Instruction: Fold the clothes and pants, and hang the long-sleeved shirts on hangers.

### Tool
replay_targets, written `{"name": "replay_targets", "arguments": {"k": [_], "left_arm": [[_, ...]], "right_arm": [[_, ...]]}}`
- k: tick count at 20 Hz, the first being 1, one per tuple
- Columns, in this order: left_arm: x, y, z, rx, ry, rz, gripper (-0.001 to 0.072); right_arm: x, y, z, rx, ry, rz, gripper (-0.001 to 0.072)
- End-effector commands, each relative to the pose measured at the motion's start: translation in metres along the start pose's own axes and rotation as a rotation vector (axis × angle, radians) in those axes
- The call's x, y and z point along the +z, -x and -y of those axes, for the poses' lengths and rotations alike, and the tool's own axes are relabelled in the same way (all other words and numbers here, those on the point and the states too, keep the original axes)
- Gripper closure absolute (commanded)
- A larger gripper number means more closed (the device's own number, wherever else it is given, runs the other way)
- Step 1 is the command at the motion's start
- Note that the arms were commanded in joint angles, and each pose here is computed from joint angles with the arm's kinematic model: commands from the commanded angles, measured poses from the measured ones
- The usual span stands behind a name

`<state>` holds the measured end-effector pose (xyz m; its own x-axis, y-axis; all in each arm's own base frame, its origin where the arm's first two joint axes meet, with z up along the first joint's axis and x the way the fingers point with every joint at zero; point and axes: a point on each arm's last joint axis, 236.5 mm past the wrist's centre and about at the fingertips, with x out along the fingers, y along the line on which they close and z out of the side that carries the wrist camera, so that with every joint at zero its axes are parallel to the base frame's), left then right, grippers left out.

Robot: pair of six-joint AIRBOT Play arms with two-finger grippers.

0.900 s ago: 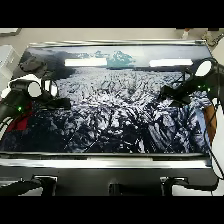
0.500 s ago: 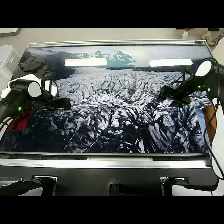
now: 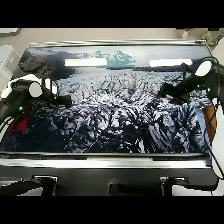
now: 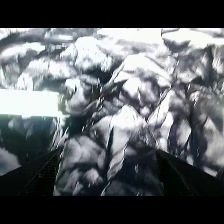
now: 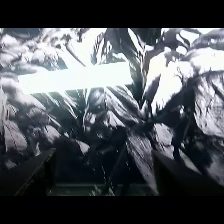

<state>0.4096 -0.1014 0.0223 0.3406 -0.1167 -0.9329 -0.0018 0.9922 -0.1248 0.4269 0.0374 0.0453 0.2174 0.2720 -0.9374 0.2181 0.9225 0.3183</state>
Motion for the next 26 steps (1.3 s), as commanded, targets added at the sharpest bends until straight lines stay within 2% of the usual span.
{"name": "replay_targets", "arguments": {"k": [1, 3, 5, 8, 11, 14, 18, 23, 24, 25, 26], "left_arm": [[0.037, -0.001, 0.017, -0.067, 0.019, 0.155, -0.0010], [0.097, 0.019, -0.003, -0.009, -0.051, 0.378, -0.0011], [0.132, 0.037, -0.096, 0.194, 0.005, 0.366, -0.0011], [0.091, 0.048, -0.268, 0.372, 0.336, 0.057, -0.0011], [0.024, 0.037, -0.363, 0.359, 0.639, -0.109, -0.0013], [0.015, 0.008, -0.400, 0.266, 0.759, -0.069, -0.0013], [0.022, -0.027, -0.420, 0.263, 0.698, -0.031, -0.0013], [0.024, -0.078, -0.385, 0.058, 0.632, -0.086, -0.0010], [0.022, -0.080, -0.381, 0.047, 0.634, -0.100, 0.0029], [0.019, -0.078, -0.376, 0.040, 0.630, -0.118, 0.0335], [0.017, -0.072, -0.372, 0.033, 0.623, -0.132, 0.0583]], "right_arm": [[0.027, 0.001, -0.005, 0.018, 0.008, 0.114, 0.0021], [0.047, 0.005, -0.008, 0.032, 0.014, 0.202, 0.0022], [0.055, 0.006, -0.009, 0.036, 0.015, 0.233, 0.0023], [0.039, 0.002, -0.006, 0.023, 0.023, 0.166, 0.0026], [0.018, 0.000, -0.003, 0.009, 0.025, 0.076, 0.0026], [0.012, -0.001, -0.002, 0.009, 0.020, 0.050, 0.0026], [0.010, -0.001, -0.003, 0.010, -0.032, 0.040, 0.0026], [-0.002, -0.001, -0.002, 0.006, -0.086, -0.008, 0.0026], [-0.006, -0.001, -0.001, 0.003, -0.086, -0.027, 0.0026], [-0.012, -0.001, 0.000, -0.001, -0.086, -0.050, 0.0026], [-0.017, 0.000, 0.000, -0.005, -0.085, -0.073, 0.0026]]}}
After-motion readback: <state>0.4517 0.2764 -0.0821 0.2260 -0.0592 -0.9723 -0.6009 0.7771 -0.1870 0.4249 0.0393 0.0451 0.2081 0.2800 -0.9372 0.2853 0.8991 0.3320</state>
